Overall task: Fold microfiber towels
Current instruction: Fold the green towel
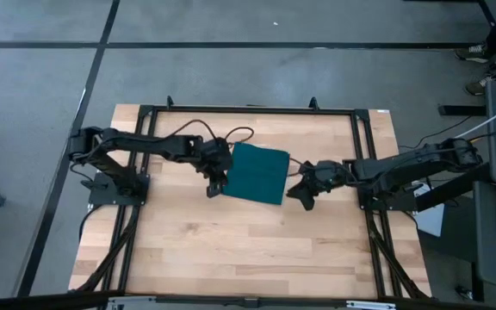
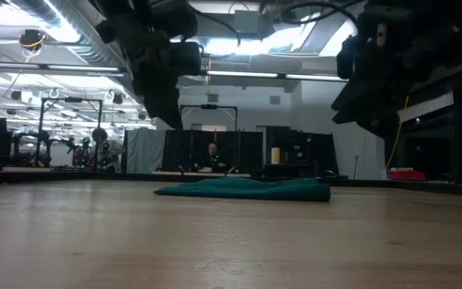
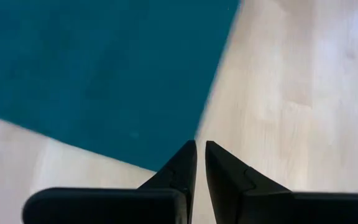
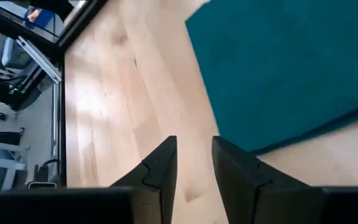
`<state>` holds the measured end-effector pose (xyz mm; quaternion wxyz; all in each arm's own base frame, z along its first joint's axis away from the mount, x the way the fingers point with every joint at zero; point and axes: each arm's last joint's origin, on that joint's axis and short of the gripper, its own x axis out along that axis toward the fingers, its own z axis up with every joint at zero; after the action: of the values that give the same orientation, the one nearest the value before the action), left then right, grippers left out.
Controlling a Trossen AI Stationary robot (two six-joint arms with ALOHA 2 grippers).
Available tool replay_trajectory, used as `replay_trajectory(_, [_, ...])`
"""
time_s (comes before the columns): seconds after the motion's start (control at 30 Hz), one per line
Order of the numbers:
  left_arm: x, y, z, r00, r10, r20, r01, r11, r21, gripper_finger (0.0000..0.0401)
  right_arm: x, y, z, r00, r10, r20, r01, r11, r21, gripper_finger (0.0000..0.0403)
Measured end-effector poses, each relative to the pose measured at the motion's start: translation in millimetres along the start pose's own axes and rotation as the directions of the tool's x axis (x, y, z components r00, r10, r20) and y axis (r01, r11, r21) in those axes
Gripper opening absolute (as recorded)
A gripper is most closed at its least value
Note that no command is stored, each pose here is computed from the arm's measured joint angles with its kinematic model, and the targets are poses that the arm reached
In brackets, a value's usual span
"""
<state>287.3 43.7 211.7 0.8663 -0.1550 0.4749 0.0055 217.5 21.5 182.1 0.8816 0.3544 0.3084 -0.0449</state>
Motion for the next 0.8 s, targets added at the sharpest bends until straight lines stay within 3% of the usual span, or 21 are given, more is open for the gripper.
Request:
replay_trajectory(0.2, [3,-15,1,0.998,0.054,0.035,-0.051,0.996,-0.073,0.0029,1,12,-13,0.999,0.027,-0.027,-0.027,1.000,0.010,0.0092])
replay_trajectory(0.27, [7,-19,-4,0.992,0.123,0.034,-0.121,0.991,-0.060,0.0029,1,14,-17,0.999,0.009,-0.032,-0.010,1.000,-0.013,0.0089])
replay_trajectory(0.37, [16,-28,-21,0.969,0.245,0.007,-0.245,0.967,0.066,0.0030,1,16,-21,0.999,0.005,-0.034,-0.008,0.997,-0.079,0.0086])
replay_trajectory(0.43, [22,-36,-32,0.967,0.253,-0.003,-0.248,0.949,0.196,0.0035,2,16,-23,0.999,-0.008,-0.048,0.001,0.990,-0.144,0.0086])
replay_trajectory(0.53, [31,-45,-50,0.963,0.269,-0.010,-0.248,0.901,0.357,0.0043,7,12,-27,0.996,-0.067,-0.061,0.049,0.963,-0.263,0.0091])
replay_trajectory(0.67, [36,-61,-60,0.941,0.333,0.055,-0.320,0.828,0.460,0.0049,17,6,-32,0.987,-0.155,-0.042,0.124,0.899,-0.420,0.0100])
replay_trajectory(0.8, [35,-75,-60,0.897,0.406,0.175,-0.430,0.707,0.561,0.0047,30,-1,-36,0.971,-0.238,-0.014,0.187,0.797,-0.574,0.0112])
